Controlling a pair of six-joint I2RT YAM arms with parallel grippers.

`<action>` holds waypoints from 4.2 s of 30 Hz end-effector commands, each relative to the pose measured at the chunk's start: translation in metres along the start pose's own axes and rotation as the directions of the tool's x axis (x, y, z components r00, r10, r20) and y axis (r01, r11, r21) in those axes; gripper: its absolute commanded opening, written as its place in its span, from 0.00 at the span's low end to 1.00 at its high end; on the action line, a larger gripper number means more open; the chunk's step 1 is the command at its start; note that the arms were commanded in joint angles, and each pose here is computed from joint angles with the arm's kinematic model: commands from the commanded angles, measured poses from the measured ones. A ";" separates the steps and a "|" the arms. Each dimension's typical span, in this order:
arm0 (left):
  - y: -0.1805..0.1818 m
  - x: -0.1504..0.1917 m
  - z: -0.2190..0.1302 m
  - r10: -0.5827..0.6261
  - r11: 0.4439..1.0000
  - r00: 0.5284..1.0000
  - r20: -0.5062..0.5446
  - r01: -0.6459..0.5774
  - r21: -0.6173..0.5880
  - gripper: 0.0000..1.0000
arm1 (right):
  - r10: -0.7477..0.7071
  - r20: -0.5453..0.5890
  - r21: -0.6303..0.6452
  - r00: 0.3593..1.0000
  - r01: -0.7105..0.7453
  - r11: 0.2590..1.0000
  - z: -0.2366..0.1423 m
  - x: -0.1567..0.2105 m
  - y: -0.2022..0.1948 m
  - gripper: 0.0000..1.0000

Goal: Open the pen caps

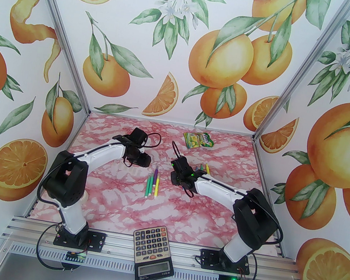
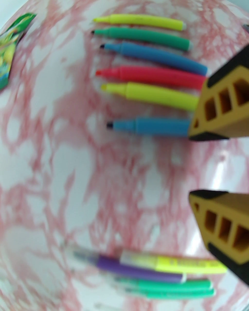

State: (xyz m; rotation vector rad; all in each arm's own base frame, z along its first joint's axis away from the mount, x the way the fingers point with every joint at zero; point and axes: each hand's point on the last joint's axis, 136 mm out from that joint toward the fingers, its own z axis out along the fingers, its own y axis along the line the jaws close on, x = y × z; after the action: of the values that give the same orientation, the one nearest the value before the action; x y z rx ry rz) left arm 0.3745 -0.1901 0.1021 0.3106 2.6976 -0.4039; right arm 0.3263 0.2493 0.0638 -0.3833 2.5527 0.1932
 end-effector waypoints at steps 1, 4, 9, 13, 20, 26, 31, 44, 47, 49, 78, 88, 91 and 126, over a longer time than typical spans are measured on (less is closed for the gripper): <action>0.003 -0.012 -0.018 -0.031 0.998 0.995 0.095 0.026 0.055 0.53 | -0.025 -0.014 -0.152 1.000 0.023 0.988 -0.007 -0.001 0.037 0.40; 0.013 -0.012 -0.027 -0.065 0.996 0.988 0.138 0.056 0.066 0.56 | -0.062 -0.040 -0.224 0.997 0.051 0.973 -0.005 0.007 0.055 0.40; 0.035 -0.005 -0.041 -0.108 0.994 0.975 0.195 0.102 0.042 0.66 | -0.084 -0.080 -0.287 0.993 0.058 0.956 0.000 0.019 0.072 0.41; 0.046 0.002 -0.048 -0.138 0.990 0.964 0.228 0.133 0.039 0.68 | -0.089 -0.101 -0.313 0.991 0.053 0.948 0.006 0.025 0.082 0.41; 0.056 0.015 -0.050 -0.162 0.987 0.959 0.231 0.160 0.027 0.69 | -0.096 -0.122 -0.350 0.988 0.047 0.936 0.013 0.028 0.097 0.41; 0.059 0.019 -0.050 -0.167 0.986 0.959 0.230 0.166 0.026 0.69 | -0.097 -0.147 -0.332 0.984 0.043 0.942 0.022 0.031 0.097 0.42; 0.058 0.019 -0.050 -0.169 0.986 0.958 0.230 0.166 0.031 0.69 | -0.097 -0.161 -0.302 0.982 0.044 0.952 0.028 0.034 0.093 0.42; 0.055 0.018 -0.051 -0.170 0.985 0.958 0.232 0.162 0.053 0.69 | -0.124 -0.177 -0.086 0.976 0.110 0.990 0.036 0.035 0.061 0.39; 0.055 0.016 -0.052 -0.179 0.984 0.954 0.240 0.167 0.070 0.69 | -0.128 -0.182 -0.040 0.975 0.123 0.992 0.036 0.034 0.053 0.38; 0.055 0.016 -0.051 -0.179 0.984 0.954 0.240 0.167 0.069 0.69 | -0.130 -0.184 -0.031 0.974 0.127 0.991 0.035 0.035 0.051 0.38; 0.049 0.016 -0.043 -0.200 0.976 0.950 0.240 0.172 0.133 0.69 | -0.149 -0.228 0.005 0.962 0.154 0.988 0.048 0.042 0.046 0.22; 0.024 0.008 -0.032 -0.214 0.954 0.949 0.231 0.153 0.257 0.69 | -0.074 -0.144 -0.109 0.987 0.058 0.992 0.027 0.021 0.047 0.16; 0.012 0.002 -0.031 -0.206 0.942 0.951 0.231 0.130 0.308 0.69 | -0.036 -0.097 -0.196 0.995 0.017 0.980 0.016 0.011 0.048 0.16; -0.107 -0.030 -0.024 -0.172 0.743 0.971 0.168 0.015 0.669 0.50 | 0.077 0.161 -0.544 0.984 0.023 0.839 -0.055 -0.043 0.073 0.14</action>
State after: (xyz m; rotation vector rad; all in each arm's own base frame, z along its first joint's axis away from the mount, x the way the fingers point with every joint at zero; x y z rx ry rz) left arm 0.3586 -0.2754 0.1412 0.2466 2.3310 -1.3039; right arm 0.3123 0.3122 0.1235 -0.4955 2.3473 0.8974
